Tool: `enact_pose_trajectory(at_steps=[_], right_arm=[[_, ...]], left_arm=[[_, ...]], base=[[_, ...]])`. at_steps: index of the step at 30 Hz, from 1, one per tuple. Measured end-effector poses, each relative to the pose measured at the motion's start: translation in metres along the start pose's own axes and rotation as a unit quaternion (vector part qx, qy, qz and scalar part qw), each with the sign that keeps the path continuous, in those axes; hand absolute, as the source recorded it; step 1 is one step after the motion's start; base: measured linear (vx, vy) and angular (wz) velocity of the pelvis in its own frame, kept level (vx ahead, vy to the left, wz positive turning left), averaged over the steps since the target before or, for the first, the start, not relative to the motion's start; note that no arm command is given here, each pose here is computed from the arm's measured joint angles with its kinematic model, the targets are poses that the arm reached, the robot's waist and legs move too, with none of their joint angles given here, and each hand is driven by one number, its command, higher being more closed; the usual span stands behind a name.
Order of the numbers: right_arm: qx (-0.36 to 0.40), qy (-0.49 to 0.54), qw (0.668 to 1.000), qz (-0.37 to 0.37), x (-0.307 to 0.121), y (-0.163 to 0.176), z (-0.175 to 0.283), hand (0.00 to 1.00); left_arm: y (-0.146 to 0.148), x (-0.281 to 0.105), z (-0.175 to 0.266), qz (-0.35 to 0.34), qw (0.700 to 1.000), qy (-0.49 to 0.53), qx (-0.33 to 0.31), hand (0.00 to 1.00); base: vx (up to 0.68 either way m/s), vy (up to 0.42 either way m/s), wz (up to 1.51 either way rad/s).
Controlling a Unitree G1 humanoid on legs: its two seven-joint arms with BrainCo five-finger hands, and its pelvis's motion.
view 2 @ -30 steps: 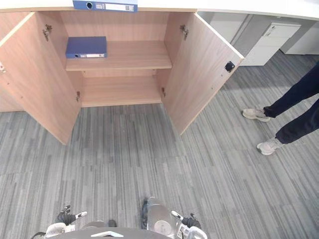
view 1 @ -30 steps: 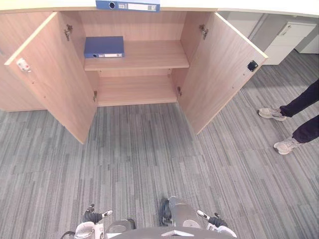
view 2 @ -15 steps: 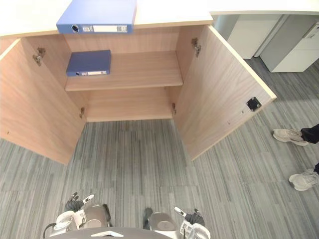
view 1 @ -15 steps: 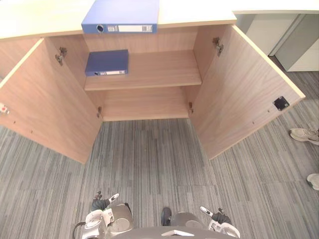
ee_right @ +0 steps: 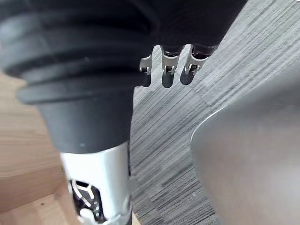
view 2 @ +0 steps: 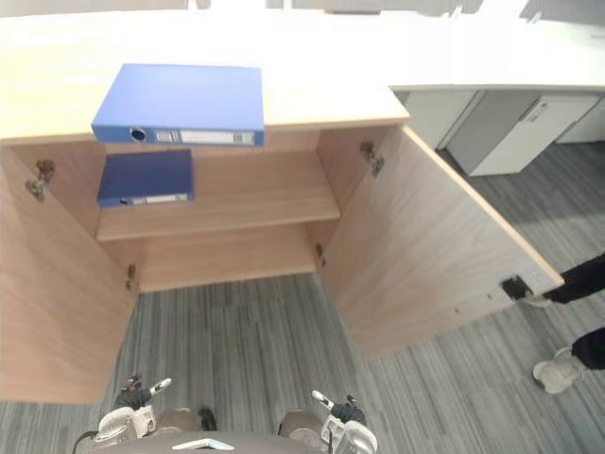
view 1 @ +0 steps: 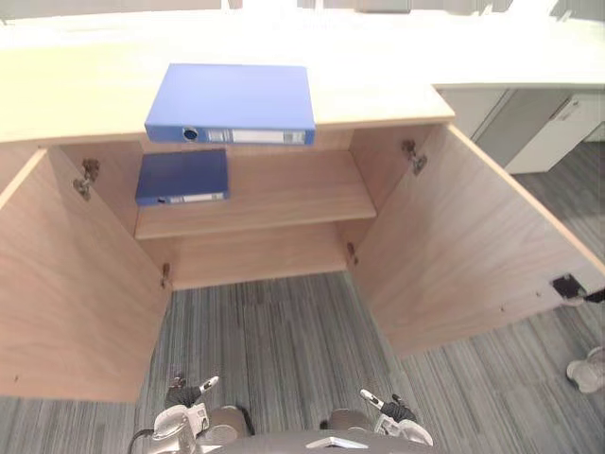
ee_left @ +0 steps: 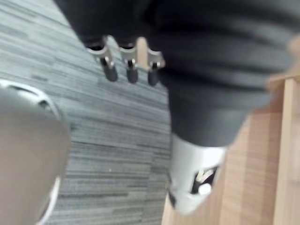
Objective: Walk over to the cabinet, pick up the folder, carry it to the office cabinet, place the folder inside the office cabinet, then close the office cabinet door
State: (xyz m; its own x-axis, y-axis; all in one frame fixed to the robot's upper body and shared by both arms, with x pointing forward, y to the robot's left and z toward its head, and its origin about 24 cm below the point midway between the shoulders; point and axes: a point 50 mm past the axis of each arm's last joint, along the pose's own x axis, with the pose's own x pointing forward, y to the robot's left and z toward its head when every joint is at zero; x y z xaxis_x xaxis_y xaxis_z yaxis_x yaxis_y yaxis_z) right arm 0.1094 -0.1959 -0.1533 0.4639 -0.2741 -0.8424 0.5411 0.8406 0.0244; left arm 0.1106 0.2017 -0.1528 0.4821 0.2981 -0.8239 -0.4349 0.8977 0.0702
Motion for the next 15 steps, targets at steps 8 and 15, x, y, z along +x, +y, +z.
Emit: enact_pose_trajectory(at_steps=[8,15], right_arm=[[-0.012,-0.012,1.0,-0.003,0.003,-0.009,0.011,0.0],[-0.037,-0.005,0.999,-0.004,0.002,-0.015,0.007,0.0]], left_arm=[[-0.019,-0.002,-0.007,-0.016,0.999,0.018,-0.025,0.0],[-0.023,-0.003,0.0,-0.018,0.998,-0.001,-0.065,0.0]], base=[[0.32,-0.123,0.32],[0.22,-0.131,0.37]])
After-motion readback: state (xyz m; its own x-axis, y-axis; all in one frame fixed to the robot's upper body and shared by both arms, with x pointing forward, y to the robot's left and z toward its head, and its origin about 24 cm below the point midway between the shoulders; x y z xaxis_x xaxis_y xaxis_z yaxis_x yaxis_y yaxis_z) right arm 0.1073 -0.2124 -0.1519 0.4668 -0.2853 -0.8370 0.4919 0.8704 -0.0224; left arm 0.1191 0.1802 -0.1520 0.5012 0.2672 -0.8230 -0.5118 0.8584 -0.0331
